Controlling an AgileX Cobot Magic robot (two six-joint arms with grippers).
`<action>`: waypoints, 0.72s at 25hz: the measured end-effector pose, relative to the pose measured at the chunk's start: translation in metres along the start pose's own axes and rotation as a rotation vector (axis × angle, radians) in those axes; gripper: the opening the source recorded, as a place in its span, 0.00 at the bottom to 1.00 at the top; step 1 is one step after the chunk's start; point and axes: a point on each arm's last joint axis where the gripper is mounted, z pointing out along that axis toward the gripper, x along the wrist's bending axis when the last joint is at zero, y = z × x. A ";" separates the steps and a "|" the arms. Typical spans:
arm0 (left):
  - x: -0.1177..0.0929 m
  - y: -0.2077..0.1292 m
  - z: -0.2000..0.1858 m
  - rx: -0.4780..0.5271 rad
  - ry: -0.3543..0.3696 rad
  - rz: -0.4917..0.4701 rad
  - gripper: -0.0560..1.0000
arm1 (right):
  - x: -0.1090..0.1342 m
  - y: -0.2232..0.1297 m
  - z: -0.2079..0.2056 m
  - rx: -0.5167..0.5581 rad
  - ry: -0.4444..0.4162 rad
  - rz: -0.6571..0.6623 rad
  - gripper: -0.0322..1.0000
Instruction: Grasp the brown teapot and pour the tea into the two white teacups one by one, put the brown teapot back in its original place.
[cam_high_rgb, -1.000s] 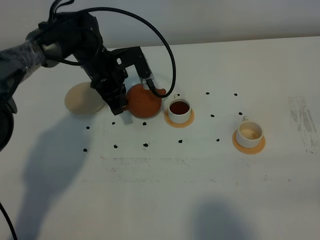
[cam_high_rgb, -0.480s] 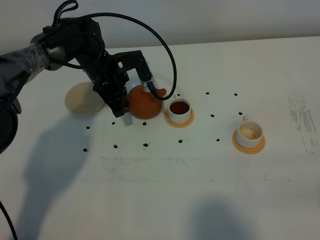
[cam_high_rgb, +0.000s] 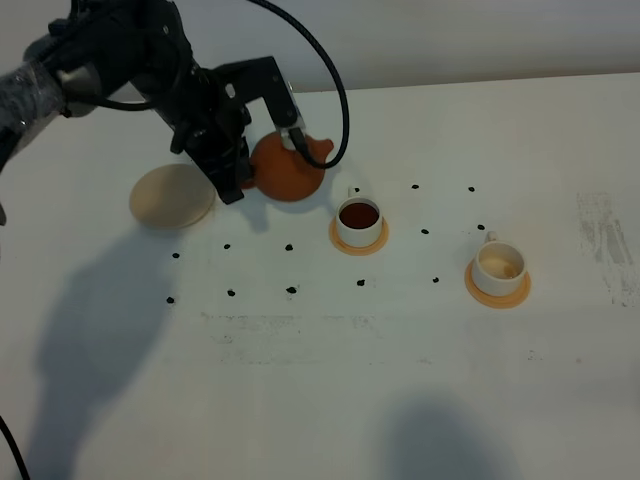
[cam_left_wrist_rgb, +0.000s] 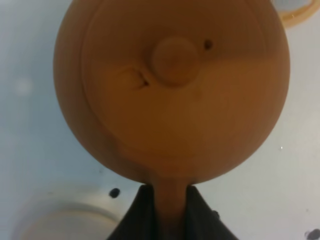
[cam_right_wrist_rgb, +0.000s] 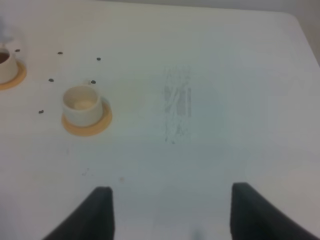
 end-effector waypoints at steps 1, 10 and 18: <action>0.000 0.004 -0.001 -0.006 0.006 0.008 0.14 | 0.000 0.000 0.000 0.000 0.000 0.000 0.53; -0.013 0.055 -0.013 -0.119 0.106 0.136 0.14 | 0.000 0.000 0.000 0.000 0.000 0.000 0.53; -0.038 0.091 -0.004 -0.199 0.130 0.226 0.14 | 0.000 0.000 0.000 0.000 0.000 0.000 0.53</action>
